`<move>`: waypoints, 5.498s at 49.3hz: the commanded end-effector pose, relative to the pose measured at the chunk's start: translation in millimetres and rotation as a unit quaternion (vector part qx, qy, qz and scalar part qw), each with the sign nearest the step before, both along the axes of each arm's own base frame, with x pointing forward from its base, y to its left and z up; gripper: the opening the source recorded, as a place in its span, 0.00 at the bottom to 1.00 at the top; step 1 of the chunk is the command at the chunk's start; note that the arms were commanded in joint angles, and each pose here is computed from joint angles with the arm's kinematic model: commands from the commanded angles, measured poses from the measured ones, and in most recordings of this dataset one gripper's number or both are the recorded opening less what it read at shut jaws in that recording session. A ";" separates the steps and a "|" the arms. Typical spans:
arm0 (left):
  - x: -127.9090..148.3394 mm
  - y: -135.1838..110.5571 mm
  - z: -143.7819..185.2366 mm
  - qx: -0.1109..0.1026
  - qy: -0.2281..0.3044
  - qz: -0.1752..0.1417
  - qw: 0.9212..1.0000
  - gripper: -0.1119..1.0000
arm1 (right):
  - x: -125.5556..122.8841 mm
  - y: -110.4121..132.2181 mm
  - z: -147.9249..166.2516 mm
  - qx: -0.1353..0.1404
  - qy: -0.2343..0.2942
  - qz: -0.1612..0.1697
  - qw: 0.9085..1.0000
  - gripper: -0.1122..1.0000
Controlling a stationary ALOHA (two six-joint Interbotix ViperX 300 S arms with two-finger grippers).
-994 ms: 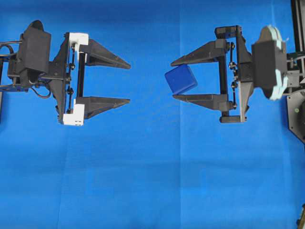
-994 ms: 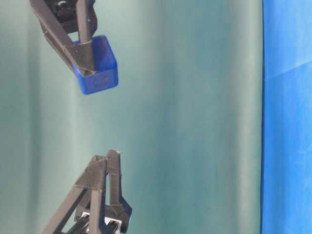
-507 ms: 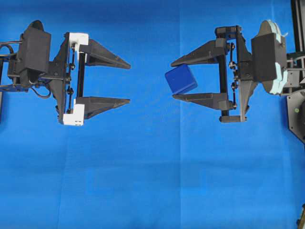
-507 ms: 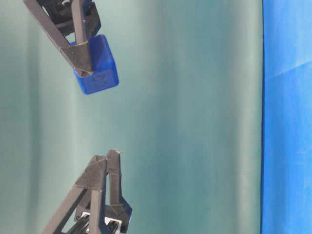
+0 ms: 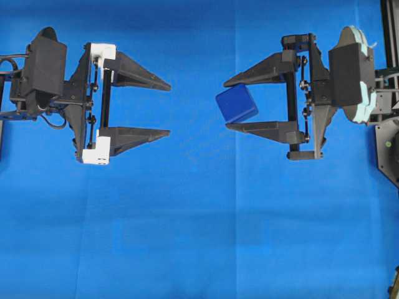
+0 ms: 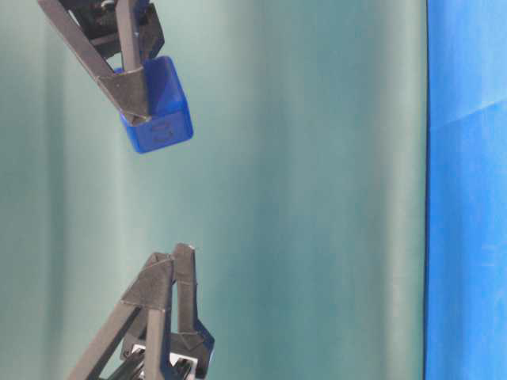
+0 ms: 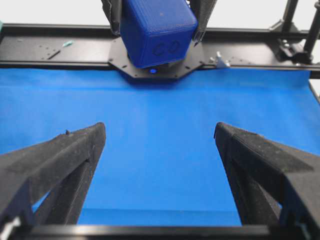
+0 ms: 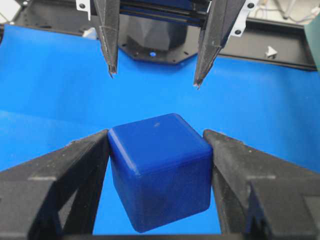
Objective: Handover the blue block to the right arm after grasping it with the left arm, then place it in the designated position.
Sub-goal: 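Carry the blue cube with the right gripper toward the table, then lower the cube onto the table and open the right gripper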
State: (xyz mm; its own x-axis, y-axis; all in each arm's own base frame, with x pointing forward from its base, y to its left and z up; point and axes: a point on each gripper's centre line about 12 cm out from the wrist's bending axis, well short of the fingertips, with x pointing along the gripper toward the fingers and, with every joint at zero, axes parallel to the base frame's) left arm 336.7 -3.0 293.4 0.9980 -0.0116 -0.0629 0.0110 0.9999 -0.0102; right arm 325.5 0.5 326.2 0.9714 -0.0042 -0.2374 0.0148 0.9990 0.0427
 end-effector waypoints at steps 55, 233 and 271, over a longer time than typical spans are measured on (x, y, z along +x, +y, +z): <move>0.7 -1.2 12.3 0.000 -0.019 -0.002 1.000 0.94 | -6.6 -0.4 -7.1 0.009 0.060 -0.036 0.997 0.57; 2.6 -2.8 12.9 0.000 -0.020 -0.004 1.000 0.94 | 45.6 -23.5 -210.7 0.113 0.211 -0.028 0.971 0.57; 1.8 -2.8 13.3 0.002 -0.021 -0.005 1.000 0.94 | 48.1 -22.4 -192.1 0.120 0.194 -0.038 0.973 0.90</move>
State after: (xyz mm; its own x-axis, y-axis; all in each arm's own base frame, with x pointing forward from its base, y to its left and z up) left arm 337.4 -5.2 293.0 0.9978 -0.0183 -0.0644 0.0177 0.9998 -0.0088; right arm 368.1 -23.6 112.2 0.7741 0.0309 -0.6323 0.1660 0.9539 0.2499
